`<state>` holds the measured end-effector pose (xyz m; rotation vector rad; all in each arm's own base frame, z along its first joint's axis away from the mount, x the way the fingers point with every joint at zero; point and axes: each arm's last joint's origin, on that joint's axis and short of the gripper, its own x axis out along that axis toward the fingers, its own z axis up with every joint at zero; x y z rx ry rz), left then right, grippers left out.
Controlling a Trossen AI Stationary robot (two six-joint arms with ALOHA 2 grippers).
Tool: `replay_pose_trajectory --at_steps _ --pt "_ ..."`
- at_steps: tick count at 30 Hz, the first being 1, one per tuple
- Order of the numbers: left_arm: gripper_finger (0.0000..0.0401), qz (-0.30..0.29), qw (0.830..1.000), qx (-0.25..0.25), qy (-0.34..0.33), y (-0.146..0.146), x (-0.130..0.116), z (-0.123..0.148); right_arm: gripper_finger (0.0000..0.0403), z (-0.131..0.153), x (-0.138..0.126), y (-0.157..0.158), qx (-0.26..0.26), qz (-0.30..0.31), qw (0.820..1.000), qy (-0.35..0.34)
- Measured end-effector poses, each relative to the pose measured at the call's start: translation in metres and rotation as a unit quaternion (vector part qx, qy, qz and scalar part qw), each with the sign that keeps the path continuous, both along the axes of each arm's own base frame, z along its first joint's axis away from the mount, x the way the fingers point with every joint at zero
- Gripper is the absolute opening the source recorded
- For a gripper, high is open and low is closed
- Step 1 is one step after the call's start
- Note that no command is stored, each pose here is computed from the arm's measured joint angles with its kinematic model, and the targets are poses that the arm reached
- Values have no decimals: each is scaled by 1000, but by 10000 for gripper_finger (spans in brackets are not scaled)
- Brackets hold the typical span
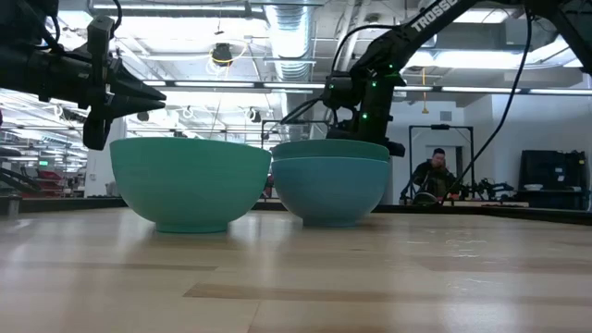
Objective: Nest bowls inside each other
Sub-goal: Stack the right black bowl on top of the green bowl
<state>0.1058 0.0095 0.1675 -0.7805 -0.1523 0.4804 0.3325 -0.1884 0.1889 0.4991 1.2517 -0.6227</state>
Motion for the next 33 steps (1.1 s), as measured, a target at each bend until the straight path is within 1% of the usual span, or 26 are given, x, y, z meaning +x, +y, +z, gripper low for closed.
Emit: replay_pose_trajectory --at_steps 3,5,9,13,24,28,31,33 --pt "41 0 1000 0 0 0 0 0 28 1 0 0 -2 7 1000 -2" --pt "41 0 1000 0 0 0 0 0 15 2 1 0 -3 8 1000 -5" --pt "41 0 1000 0 0 0 0 0 28 3 0 1 3 5 1000 4" --pt "41 1 1000 0 0 0 0 0 13 13 2 2 1 13 1000 10" --pt "41 2 1000 3 1 0 0 0 13 75 12 -2 -26 28 999 -25" --pt "41 4 1000 3 2 0 0 0 18 89 12 7 -14 41 999 -14" --pt "41 4 1000 3 3 0 0 0 22 89 13 23 6 61 998 10" --pt "41 5 1000 3 4 0 0 0 19 94 14 35 9 73 997 12"
